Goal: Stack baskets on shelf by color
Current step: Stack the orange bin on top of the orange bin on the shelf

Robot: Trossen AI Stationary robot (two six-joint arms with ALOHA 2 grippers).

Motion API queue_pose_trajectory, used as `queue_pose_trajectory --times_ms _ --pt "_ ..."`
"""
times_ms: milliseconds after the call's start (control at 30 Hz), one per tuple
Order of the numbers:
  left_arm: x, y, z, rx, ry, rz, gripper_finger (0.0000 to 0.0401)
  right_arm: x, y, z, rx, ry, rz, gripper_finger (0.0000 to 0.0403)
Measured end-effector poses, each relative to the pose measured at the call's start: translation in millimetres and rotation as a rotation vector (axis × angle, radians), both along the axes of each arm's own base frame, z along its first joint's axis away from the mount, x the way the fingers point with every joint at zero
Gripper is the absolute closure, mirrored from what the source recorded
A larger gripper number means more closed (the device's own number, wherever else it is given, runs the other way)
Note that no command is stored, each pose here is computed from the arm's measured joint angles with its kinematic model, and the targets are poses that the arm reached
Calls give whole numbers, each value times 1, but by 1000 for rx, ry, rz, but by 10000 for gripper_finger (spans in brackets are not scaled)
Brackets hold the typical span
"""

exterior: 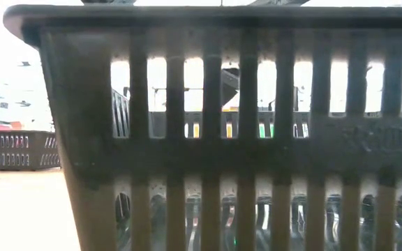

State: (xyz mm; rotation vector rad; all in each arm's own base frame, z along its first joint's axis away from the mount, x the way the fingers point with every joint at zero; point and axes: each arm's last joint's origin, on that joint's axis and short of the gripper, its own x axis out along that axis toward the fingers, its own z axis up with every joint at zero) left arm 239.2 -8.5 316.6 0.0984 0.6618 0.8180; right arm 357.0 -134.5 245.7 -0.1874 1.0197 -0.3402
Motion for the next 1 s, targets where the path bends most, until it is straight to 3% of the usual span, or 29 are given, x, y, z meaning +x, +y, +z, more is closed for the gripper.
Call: queue_pose_trajectory --times_ms 133,333,533,1000 --pt "0 0 0 0 0 0 222 0 1 -2 17 3 17 392" --pt "0 0 0 -1 -2 1 222 2 5 -2 122 -47 103 342" --pt "0 0 0 -2 -3 2 222 3 5 -2 128 -58 119 322" --pt "0 0 0 -5 -3 6 222 -12 10 -34 94 106 251 365"
